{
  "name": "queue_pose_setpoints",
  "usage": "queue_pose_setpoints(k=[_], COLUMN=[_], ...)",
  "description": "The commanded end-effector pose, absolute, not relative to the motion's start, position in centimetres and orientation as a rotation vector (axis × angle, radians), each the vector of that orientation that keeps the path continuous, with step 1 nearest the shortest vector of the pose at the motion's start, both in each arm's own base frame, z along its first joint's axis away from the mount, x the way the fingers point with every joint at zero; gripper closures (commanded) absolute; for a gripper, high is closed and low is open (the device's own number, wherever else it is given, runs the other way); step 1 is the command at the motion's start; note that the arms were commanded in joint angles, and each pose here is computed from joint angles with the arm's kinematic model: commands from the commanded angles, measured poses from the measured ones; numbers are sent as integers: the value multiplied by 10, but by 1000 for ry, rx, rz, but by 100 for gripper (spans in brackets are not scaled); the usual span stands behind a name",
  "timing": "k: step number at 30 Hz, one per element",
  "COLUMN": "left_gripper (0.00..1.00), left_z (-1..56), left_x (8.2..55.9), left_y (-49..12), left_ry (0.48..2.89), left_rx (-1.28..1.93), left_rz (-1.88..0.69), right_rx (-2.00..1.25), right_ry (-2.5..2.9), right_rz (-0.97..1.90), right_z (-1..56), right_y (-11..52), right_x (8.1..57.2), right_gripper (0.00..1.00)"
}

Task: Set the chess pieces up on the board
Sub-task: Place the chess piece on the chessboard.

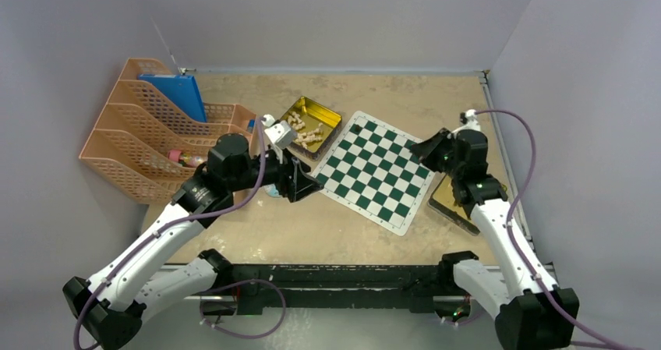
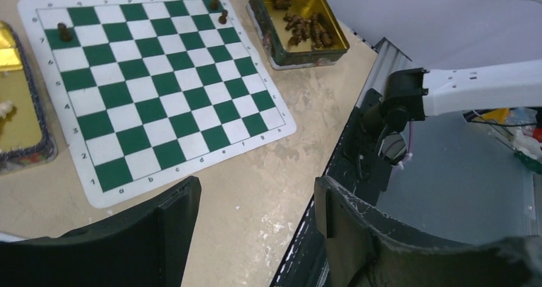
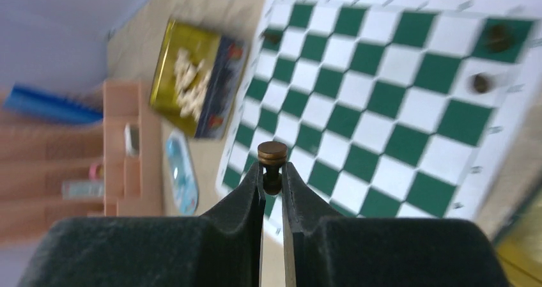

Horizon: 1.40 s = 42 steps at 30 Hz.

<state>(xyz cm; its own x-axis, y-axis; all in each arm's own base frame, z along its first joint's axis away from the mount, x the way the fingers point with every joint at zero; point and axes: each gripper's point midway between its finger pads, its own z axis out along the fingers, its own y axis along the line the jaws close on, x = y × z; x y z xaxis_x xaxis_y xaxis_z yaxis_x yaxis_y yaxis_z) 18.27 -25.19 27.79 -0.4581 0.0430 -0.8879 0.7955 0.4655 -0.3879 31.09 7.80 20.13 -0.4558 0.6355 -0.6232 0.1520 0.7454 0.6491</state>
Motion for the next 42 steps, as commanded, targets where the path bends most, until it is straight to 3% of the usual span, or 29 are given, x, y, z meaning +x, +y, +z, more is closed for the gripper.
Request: queue_pose_setpoints(k=[1,6,13,23,42], left_gripper=[35,39,34,36,50], left_z=[316,296,269,257,227], left_x=[171,139,132,131,134], left_y=[-265,-268,-267,-281,-283], left_ry=[1586,1244,790,621,660], left_rx=[951,1374,1646,1770,1842], left_rz=[-1109,-1068,-845,-911,-949], right_rx=[277,45,-191,-651,-792], right_ry=[2053,2049,2088,2052,1956], right_rz=[883,1027,1186,1446,1569], right_z=[212,222,213,212,219], right_y=[142,183,232,314,327], right_x=[287,254,215,148,129], right_gripper=[87,87,85,85,83])
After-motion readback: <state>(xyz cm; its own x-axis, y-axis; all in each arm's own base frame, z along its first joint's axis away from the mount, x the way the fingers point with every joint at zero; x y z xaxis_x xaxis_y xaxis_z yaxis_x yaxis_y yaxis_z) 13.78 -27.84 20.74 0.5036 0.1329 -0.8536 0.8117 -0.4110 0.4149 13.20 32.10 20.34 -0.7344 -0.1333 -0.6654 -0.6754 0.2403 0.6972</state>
